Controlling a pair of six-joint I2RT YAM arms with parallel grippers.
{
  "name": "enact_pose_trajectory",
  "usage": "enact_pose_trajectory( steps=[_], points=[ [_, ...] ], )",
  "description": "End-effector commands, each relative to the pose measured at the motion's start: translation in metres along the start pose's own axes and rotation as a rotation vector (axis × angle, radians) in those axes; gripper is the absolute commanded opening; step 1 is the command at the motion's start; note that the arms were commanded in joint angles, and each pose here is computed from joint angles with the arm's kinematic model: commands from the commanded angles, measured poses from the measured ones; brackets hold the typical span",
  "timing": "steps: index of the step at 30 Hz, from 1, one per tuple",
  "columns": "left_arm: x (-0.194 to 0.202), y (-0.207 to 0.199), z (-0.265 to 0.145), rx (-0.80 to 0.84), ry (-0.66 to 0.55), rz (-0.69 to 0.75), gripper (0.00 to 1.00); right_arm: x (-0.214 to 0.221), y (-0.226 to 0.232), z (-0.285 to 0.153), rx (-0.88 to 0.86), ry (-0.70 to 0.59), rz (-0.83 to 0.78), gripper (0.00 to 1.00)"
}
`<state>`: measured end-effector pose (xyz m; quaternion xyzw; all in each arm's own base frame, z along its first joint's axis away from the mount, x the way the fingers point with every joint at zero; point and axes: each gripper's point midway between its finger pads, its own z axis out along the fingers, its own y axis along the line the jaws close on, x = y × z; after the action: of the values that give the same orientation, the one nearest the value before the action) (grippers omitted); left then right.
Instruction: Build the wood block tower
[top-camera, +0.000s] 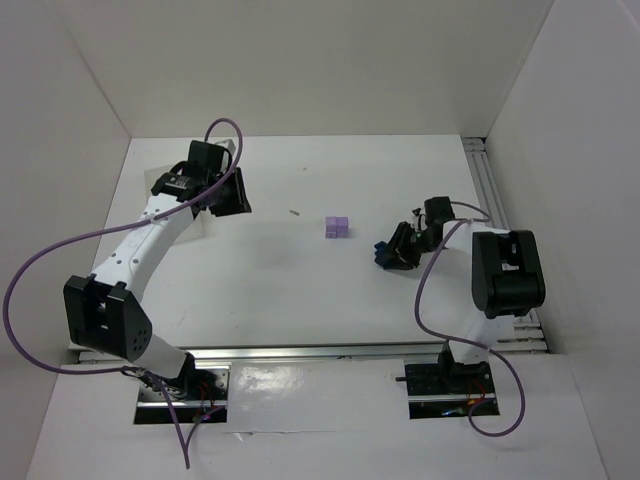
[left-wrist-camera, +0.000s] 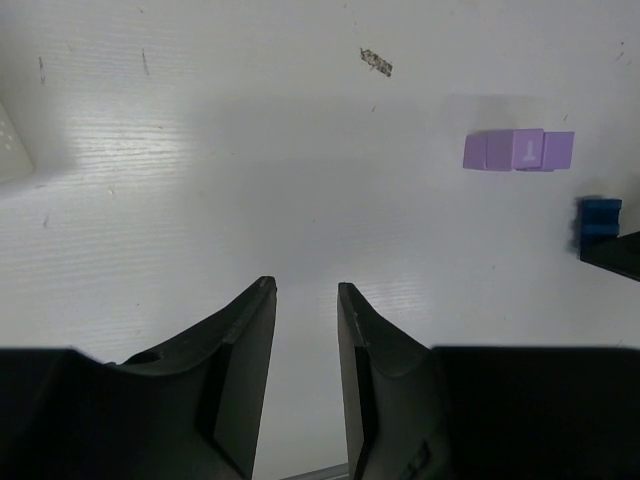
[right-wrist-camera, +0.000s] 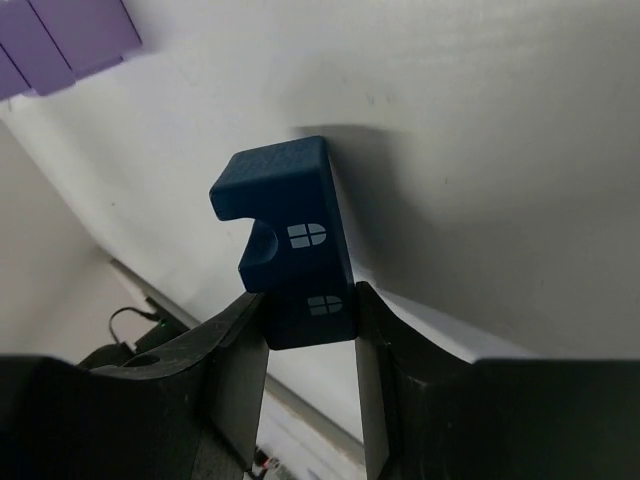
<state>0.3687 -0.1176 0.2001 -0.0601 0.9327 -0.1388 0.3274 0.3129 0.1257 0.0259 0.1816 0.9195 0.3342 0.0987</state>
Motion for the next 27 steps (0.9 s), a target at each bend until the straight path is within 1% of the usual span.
enact_pose_trajectory(
  steps=[1,2,5,6,10,12,13,14,15,16,18,20,24,26,27],
  points=[
    [-0.006,0.0,-0.01,0.019,-0.035,0.019,0.44,0.003,0.012,-0.012,-0.069,-0.005,0.058,0.37],
    [-0.006,0.0,-0.01,0.019,-0.035,0.019,0.44,0.002,0.004,-0.012,-0.044,-0.018,0.073,0.4],
    [-0.006,0.0,-0.01,0.019,-0.035,0.019,0.44,0.001,-0.007,-0.013,0.004,-0.039,0.102,0.43],
    [-0.006,0.0,-0.01,0.019,-0.035,0.019,0.44,-0.001,-0.012,-0.016,0.016,-0.058,0.11,0.51],
    [-0.006,0.0,-0.01,0.019,-0.035,0.019,0.44,-0.011,-0.021,-0.024,0.054,-0.107,0.136,0.52],
    [-0.005,-0.001,-0.01,0.027,-0.031,0.02,0.44,-0.011,-0.025,-0.029,0.075,-0.127,0.145,0.55],
    [-0.005,-0.001,-0.01,0.027,-0.031,0.02,0.44,-0.011,-0.025,-0.029,0.075,-0.127,0.146,0.62],
    [-0.005,-0.003,-0.01,0.036,-0.028,0.02,0.44,-0.012,-0.027,-0.032,0.092,-0.138,0.136,0.65],
    [-0.005,-0.003,-0.01,0.036,-0.028,0.02,0.44,-0.012,-0.027,-0.034,0.099,-0.145,0.135,0.65],
    [-0.007,-0.004,-0.01,0.039,-0.036,0.021,0.44,-0.013,-0.029,-0.034,0.109,-0.15,0.125,0.67],
    [-0.007,-0.004,-0.01,0.039,-0.036,0.021,0.44,-0.013,-0.033,-0.042,0.15,-0.164,0.104,0.73],
    [-0.007,-0.004,-0.01,0.039,-0.036,0.021,0.44,-0.022,-0.028,-0.052,0.169,-0.2,0.06,0.76],
    [-0.009,-0.007,-0.012,0.051,-0.042,0.022,0.44,-0.036,-0.027,-0.072,0.236,-0.279,0.026,0.9],
    [-0.008,-0.006,-0.009,0.048,-0.033,0.021,0.44,-0.036,-0.024,-0.072,0.243,-0.28,0.017,0.93],
    [-0.008,-0.006,-0.009,0.048,-0.033,0.021,0.44,-0.034,-0.024,-0.068,0.245,-0.266,0.011,0.93]
  ],
)
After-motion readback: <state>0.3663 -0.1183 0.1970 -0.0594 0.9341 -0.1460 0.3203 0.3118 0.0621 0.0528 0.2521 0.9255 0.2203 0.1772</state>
